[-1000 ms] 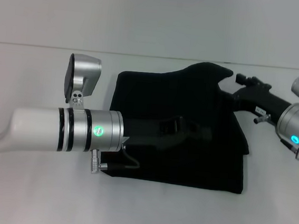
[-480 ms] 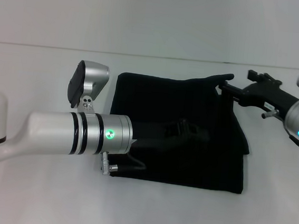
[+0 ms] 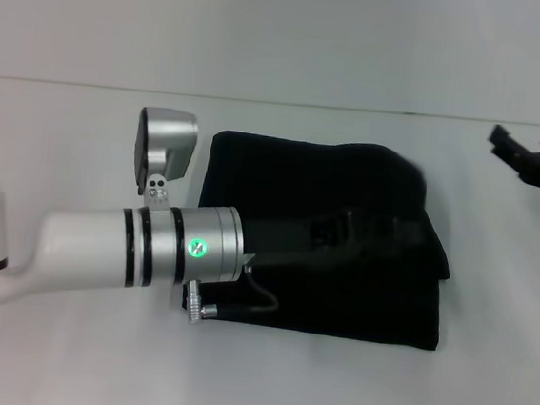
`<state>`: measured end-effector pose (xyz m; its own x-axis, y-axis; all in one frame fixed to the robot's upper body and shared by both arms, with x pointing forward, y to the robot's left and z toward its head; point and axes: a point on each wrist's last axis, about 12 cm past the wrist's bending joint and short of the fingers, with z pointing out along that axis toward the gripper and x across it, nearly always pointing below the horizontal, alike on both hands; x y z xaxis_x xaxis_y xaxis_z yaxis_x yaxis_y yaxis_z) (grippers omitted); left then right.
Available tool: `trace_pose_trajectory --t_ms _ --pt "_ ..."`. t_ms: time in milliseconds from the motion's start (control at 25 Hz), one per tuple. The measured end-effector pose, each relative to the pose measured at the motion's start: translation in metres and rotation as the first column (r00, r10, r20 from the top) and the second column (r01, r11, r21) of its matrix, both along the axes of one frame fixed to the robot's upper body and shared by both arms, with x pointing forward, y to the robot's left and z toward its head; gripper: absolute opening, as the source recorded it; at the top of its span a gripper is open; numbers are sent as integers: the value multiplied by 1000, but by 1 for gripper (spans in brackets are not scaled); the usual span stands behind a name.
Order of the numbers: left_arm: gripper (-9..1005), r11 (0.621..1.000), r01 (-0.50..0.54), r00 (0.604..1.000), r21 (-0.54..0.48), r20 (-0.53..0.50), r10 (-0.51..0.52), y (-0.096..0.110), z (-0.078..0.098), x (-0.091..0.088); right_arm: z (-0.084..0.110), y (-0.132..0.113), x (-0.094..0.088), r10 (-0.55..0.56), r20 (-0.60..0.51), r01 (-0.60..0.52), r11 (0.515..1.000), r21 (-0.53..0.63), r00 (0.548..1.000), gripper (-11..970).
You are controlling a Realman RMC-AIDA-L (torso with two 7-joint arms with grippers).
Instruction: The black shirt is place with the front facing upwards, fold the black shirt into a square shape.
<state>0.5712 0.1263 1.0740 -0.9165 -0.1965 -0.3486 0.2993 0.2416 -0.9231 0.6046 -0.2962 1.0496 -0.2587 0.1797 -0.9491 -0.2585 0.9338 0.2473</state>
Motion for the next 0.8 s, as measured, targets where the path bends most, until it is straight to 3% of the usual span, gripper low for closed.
trace_pose_trajectory --t_ms 200,360,440,600,680,800 --pt "432 992 65 994 -108 95 -54 10 16 -7 0 -8 -15 0 60 -4 998 66 998 946" --pt "567 988 89 978 -124 199 -63 32 25 -10 2 6 -25 145 108 -149 988 33 984 945" --pt "629 993 61 966 -99 257 -34 49 26 -12 2 18 -30 266 112 -266 964 -21 957 945" --pt "752 999 -23 939 -46 341 38 81 21 -14 -4 48 -42 513 84 -497 854 -154 854 945" --pt "796 989 -144 909 -37 389 147 114 16 -18 -9 57 -45 561 58 -545 819 -178 825 945" --pt "863 979 -200 900 -40 387 199 129 13 -21 -16 61 -47 559 14 -548 818 -177 829 945"
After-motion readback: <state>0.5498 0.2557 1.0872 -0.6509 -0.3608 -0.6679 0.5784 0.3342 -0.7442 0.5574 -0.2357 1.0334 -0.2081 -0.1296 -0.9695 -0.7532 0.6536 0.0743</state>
